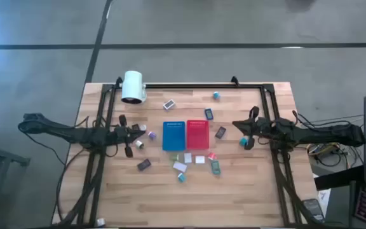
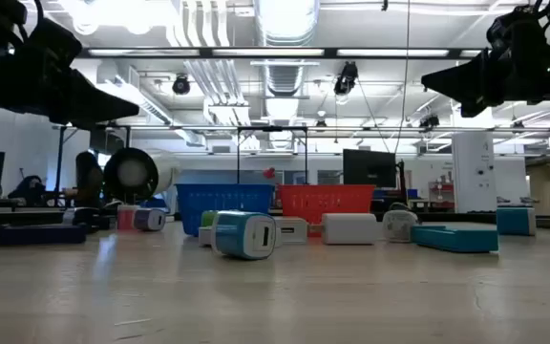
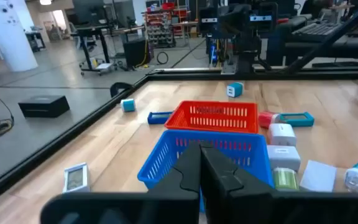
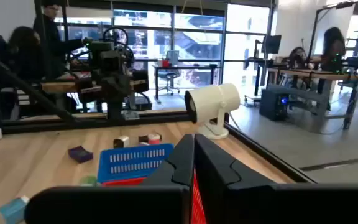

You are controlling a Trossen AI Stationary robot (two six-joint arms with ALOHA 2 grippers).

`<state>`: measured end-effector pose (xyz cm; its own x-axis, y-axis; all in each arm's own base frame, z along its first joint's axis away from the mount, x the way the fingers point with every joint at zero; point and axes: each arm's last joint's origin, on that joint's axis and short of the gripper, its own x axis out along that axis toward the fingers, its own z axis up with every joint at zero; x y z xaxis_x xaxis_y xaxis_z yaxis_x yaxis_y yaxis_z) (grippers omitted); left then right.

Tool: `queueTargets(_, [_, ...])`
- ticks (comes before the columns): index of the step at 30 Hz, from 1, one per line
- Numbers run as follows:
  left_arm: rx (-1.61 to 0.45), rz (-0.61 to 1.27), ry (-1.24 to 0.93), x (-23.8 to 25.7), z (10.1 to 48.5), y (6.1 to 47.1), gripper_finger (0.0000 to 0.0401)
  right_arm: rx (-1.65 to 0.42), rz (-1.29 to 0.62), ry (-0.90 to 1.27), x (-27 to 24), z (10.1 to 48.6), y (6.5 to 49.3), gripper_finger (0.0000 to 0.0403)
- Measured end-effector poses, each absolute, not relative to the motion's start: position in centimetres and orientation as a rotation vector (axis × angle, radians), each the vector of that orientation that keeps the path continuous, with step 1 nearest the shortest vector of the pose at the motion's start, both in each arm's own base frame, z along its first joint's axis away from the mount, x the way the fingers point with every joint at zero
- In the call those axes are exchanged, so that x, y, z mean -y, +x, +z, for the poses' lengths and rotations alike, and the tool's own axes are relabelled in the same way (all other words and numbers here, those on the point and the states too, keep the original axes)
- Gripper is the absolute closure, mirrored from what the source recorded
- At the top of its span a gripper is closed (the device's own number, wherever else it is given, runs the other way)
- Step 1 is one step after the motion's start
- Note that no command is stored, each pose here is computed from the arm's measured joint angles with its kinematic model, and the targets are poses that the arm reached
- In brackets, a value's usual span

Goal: Pick & Place Office items

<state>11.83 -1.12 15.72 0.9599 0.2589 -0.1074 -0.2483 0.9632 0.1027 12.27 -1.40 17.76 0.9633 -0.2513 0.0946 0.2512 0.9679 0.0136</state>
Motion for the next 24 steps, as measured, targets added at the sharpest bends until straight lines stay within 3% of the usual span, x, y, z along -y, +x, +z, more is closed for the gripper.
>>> queueTargets(5, [-0.142, 0.241, 0.091, 1.16, 15.43, 11.80, 0.0398, 0.090, -0.336, -0.007, 1.63, 17.72, 12.19, 0.0394])
queueTargets(24, [-0.147, 0.166, 0.098, 1.40, 15.36, 11.99, 0.0398, 0.029, -0.303, 0.011, 1.54, 17.09, 12.31, 0.0394])
